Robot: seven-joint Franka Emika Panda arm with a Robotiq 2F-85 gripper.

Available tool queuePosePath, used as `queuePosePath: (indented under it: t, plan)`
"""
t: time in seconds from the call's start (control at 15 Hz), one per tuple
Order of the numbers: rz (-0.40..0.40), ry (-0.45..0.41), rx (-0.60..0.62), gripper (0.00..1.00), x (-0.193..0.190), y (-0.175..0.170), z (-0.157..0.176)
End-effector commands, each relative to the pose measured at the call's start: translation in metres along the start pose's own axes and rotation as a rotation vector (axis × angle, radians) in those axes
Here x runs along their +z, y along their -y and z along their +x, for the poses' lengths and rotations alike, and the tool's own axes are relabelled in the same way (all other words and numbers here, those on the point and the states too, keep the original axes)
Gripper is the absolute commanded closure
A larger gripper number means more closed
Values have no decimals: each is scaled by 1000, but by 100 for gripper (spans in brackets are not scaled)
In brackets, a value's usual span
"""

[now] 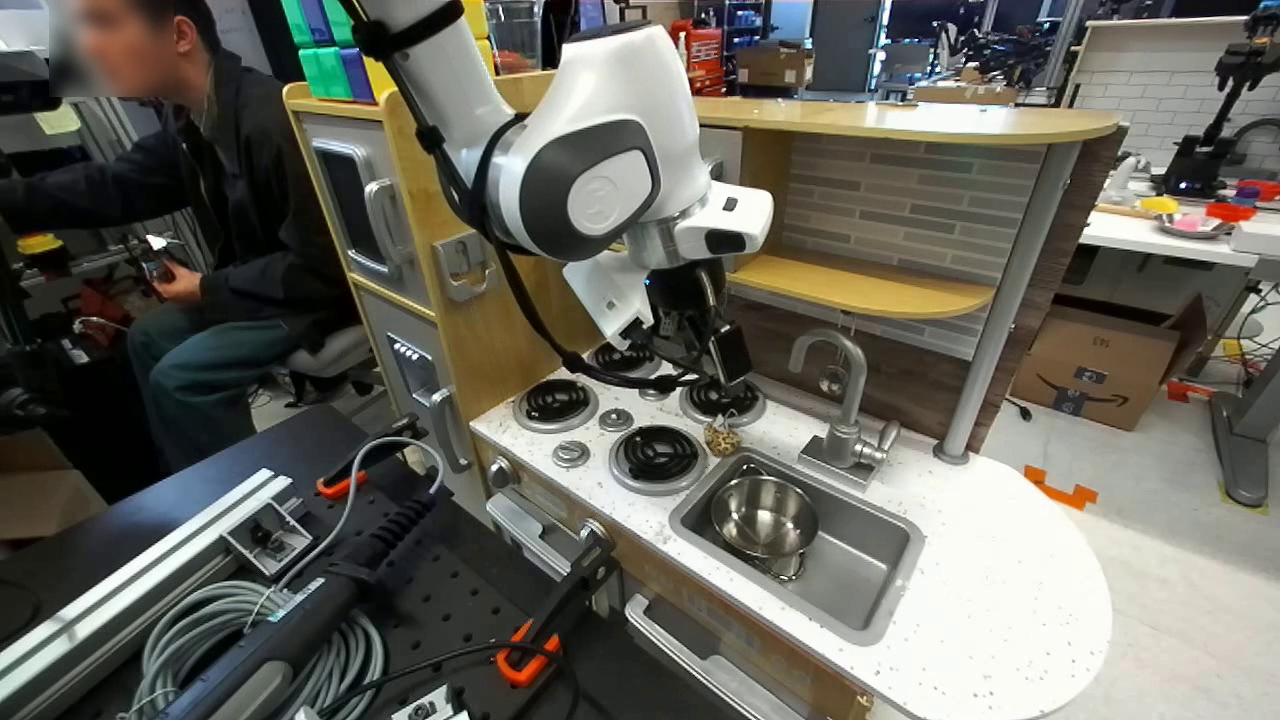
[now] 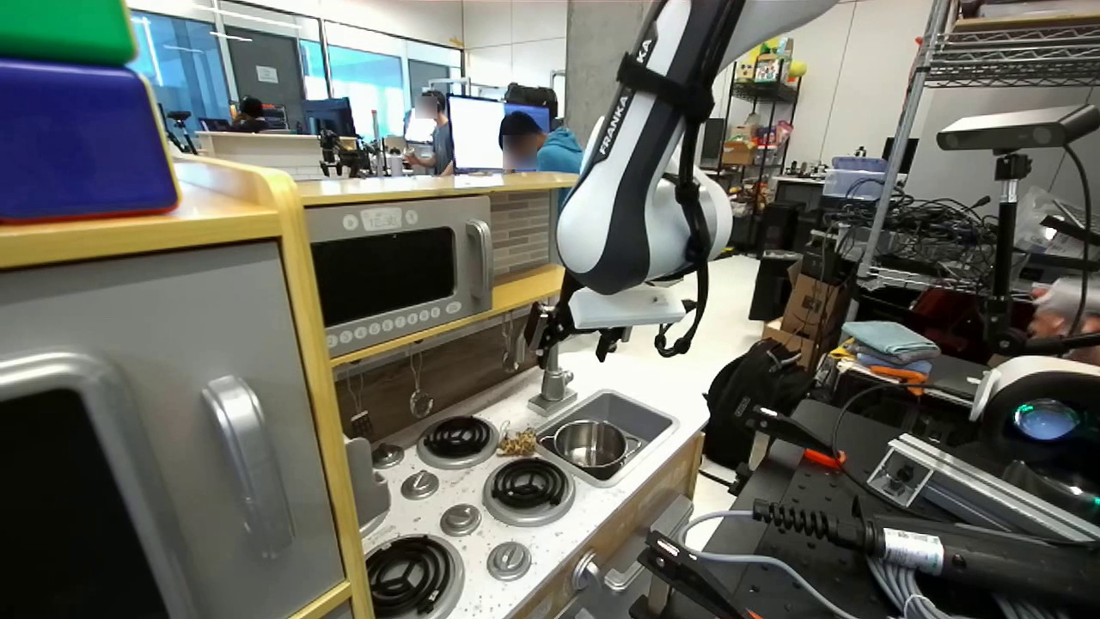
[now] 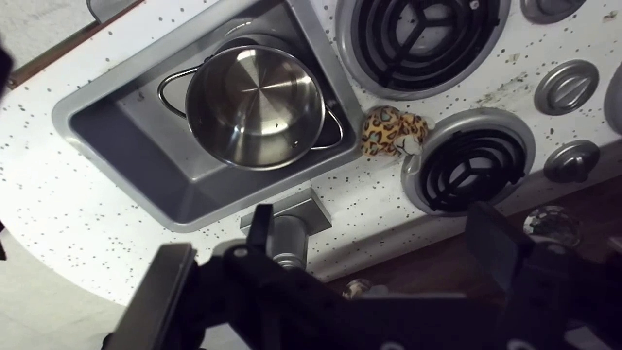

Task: Put the cheetah doll in the pot in the sink

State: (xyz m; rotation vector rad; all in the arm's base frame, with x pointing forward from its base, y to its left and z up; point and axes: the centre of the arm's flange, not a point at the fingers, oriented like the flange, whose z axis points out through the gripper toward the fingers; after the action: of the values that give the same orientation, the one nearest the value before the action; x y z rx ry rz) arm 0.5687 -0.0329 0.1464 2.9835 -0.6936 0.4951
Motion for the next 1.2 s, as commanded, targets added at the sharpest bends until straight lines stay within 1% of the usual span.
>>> queuePosePath:
  t: [0.0, 0.2, 0.27, 0.33, 0.47, 0.53, 0.6, 0.73, 0.87, 1.0, 1.13]
  plan:
    - [-1, 1, 2, 0, 0, -1, 0]
    - [-2, 0, 5, 0, 0, -3, 1]
    - [-4, -24, -33, 0, 3, -8, 0]
    - [0, -20, -18, 0, 7, -7, -3]
    - [31, -21, 54, 0, 21, -2, -9]
    - [60, -26, 111, 0, 31, 3, -14]
    - [72, -19, 152, 0, 39, 8, -17]
    - [99, -39, 234, 0, 56, 19, -23]
    - [132, -102, 316, 0, 75, 29, -25]
    - [111, -167, 349, 0, 96, 38, -22]
    - [72, -209, 336, 0, 116, 41, -19]
